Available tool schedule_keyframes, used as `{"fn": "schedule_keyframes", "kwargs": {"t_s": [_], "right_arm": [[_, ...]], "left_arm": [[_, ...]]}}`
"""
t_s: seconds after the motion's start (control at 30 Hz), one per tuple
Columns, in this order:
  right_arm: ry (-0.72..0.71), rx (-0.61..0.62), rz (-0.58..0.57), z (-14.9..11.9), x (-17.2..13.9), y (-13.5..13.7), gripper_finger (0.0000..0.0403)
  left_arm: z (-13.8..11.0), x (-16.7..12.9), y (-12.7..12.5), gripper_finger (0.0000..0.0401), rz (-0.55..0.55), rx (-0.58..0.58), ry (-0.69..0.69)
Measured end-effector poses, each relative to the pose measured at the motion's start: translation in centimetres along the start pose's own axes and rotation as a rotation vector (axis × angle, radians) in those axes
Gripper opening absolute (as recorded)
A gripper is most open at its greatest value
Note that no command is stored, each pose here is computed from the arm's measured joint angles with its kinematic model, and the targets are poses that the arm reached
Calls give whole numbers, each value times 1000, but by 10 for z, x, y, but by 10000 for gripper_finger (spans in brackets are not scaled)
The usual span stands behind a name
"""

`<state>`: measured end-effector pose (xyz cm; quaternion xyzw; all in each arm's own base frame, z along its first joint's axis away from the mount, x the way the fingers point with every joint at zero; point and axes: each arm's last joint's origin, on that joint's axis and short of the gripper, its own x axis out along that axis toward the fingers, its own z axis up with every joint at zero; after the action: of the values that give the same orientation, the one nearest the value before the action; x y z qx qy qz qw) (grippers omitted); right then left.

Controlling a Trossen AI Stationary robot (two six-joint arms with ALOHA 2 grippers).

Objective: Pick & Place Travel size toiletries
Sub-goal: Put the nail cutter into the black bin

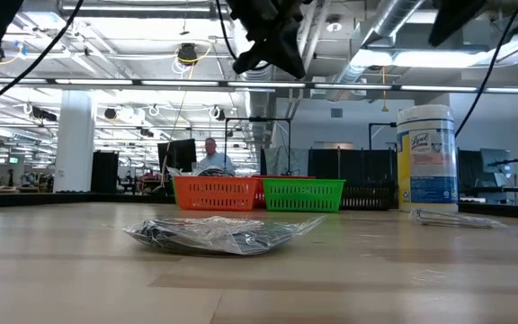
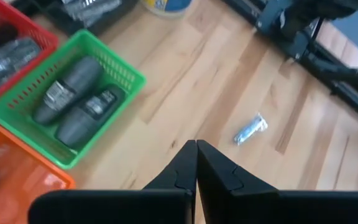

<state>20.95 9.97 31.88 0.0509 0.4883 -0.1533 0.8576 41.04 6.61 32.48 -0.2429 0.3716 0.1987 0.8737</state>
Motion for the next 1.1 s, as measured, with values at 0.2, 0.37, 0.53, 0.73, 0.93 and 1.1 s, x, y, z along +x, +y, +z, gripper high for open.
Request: {"fn": "schedule_keyframes", "kwargs": {"t_s": [0.2,0.37,0.53,0.73,0.93,1.1], "right_arm": [[161,-89,7,-35,33,4,258],[254,-121,144,-62,60,16,258],[218,-125,222,-59,65,20,258],[163,-159,123,-45,75,3,258],[150,-95,98,-27,90,-14,258],[222,-55,127,-21,115,-14,258]], "left_arm": [[-14,5,-11,1,-3,27,35],[-19,6,-15,1,-8,38,47],[-19,6,-15,1,-5,39,44],[-12,7,-7,1,30,85,7],[-2,8,9,1,55,97,-11],[5,9,17,1,3,129,-24]]}}
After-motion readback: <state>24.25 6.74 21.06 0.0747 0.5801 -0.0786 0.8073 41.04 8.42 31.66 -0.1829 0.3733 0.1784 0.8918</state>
